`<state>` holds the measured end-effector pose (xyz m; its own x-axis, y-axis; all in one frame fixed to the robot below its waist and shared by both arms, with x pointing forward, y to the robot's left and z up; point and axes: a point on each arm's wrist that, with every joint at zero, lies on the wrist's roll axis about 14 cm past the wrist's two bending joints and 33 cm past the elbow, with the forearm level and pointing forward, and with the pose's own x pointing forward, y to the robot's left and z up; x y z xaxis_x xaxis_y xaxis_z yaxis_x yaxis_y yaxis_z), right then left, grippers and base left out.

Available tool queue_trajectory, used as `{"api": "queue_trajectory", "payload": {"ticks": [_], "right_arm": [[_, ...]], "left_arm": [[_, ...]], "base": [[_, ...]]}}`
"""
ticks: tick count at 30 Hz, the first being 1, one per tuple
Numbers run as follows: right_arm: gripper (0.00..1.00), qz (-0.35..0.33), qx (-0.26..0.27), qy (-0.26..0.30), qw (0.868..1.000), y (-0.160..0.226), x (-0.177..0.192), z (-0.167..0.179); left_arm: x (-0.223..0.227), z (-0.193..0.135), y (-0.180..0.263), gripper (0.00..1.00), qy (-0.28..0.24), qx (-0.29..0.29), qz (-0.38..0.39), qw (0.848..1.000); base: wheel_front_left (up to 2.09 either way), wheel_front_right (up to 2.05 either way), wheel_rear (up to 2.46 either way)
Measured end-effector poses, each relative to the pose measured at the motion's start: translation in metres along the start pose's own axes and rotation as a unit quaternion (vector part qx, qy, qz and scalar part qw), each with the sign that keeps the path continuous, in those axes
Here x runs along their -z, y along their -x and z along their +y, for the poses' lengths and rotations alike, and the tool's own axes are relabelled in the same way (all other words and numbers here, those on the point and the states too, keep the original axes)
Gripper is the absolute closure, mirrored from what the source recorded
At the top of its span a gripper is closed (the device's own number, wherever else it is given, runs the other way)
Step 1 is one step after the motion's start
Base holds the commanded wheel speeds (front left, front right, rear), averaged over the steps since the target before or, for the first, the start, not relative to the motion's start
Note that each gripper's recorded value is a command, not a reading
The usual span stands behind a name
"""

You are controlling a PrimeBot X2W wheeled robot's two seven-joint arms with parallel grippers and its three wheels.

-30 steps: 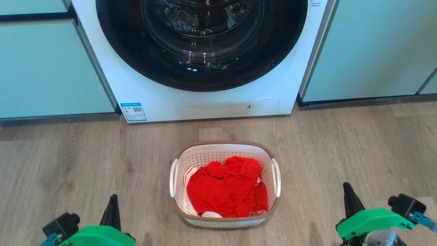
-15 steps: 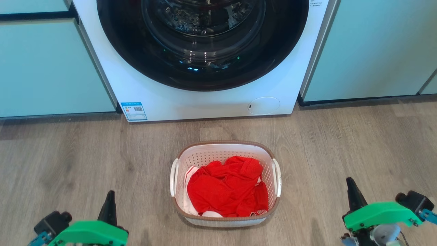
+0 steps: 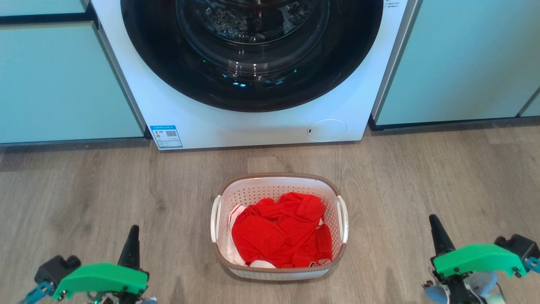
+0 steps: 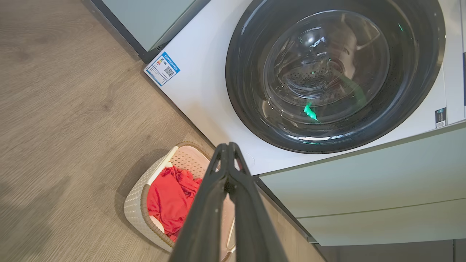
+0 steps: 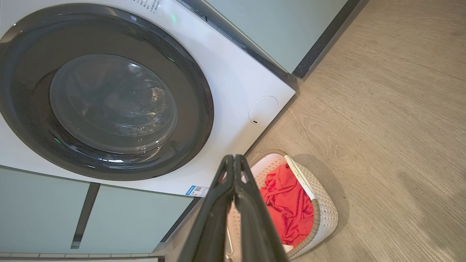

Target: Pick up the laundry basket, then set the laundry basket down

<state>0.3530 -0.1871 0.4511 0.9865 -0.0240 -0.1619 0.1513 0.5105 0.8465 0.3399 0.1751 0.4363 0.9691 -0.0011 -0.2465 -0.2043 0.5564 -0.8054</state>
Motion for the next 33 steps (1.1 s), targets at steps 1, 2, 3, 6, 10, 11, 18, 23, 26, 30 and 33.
{"api": "queue_trajectory", "payload": {"ticks": [1, 2, 3, 6, 10, 11, 18, 23, 26, 30, 33], "right_arm": [[1.00, -0.001, -0.001, -0.005, 1.000, -0.001, -0.001, 0.001], [1.00, -0.002, -0.002, -0.010, 1.000, -0.001, -0.002, 0.001], [1.00, -0.001, -0.001, -0.016, 1.000, -0.001, -0.002, 0.001], [1.00, -0.003, 0.002, -0.033, 0.999, -0.002, -0.004, 0.000], [1.00, -0.002, 0.003, -0.054, 0.999, -0.002, -0.004, -0.001], [1.00, -0.001, 0.003, -0.060, 0.998, -0.002, -0.004, -0.001], [1.00, -0.003, -0.002, -0.098, 0.995, -0.006, -0.007, 0.003], [1.00, -0.005, -0.006, -0.124, 0.992, -0.007, -0.011, 0.005], [1.00, -0.006, -0.006, -0.139, 0.990, -0.008, -0.012, 0.004], [1.00, -0.005, -0.006, -0.161, 0.987, -0.008, -0.013, 0.004], [1.00, -0.004, -0.008, -0.176, 0.984, -0.009, -0.014, 0.005]], "left_arm": [[-0.001, 0.000, 0.000, 1.00, 0.006, -0.001, -0.002, 1.000], [-0.003, 0.000, -0.001, 1.00, 0.012, 0.000, -0.004, 1.000], [-0.003, 0.000, -0.001, 1.00, 0.017, 0.002, -0.002, 1.000], [-0.004, -0.003, -0.003, 1.00, 0.034, 0.005, -0.002, 0.999], [-0.004, -0.003, -0.003, 1.00, 0.057, 0.008, 0.002, 0.998], [-0.004, -0.003, -0.003, 1.00, 0.063, 0.008, 0.001, 0.998], [-0.009, -0.009, -0.009, 1.00, 0.103, 0.019, 0.000, 0.995], [-0.014, -0.011, -0.011, 1.00, 0.131, 0.024, -0.004, 0.991], [-0.014, -0.010, -0.011, 1.00, 0.148, 0.023, -0.001, 0.989], [-0.016, -0.013, -0.012, 1.00, 0.170, 0.030, -0.001, 0.985], [-0.018, -0.017, -0.015, 1.00, 0.185, 0.038, -0.002, 0.982]], "base": [[0.00, 0.00, 0.00], [0.00, 0.00, 0.00], [0.00, 0.00, 0.00], [0.00, 0.00, 0.00], [0.00, 0.00, 0.00], [0.00, 0.00, 0.00], [0.00, 0.00, 0.00], [0.00, 0.00, 0.00], [0.00, 0.00, 0.00], [0.00, 0.00, 0.00], [0.00, 0.00, 0.00]]}}
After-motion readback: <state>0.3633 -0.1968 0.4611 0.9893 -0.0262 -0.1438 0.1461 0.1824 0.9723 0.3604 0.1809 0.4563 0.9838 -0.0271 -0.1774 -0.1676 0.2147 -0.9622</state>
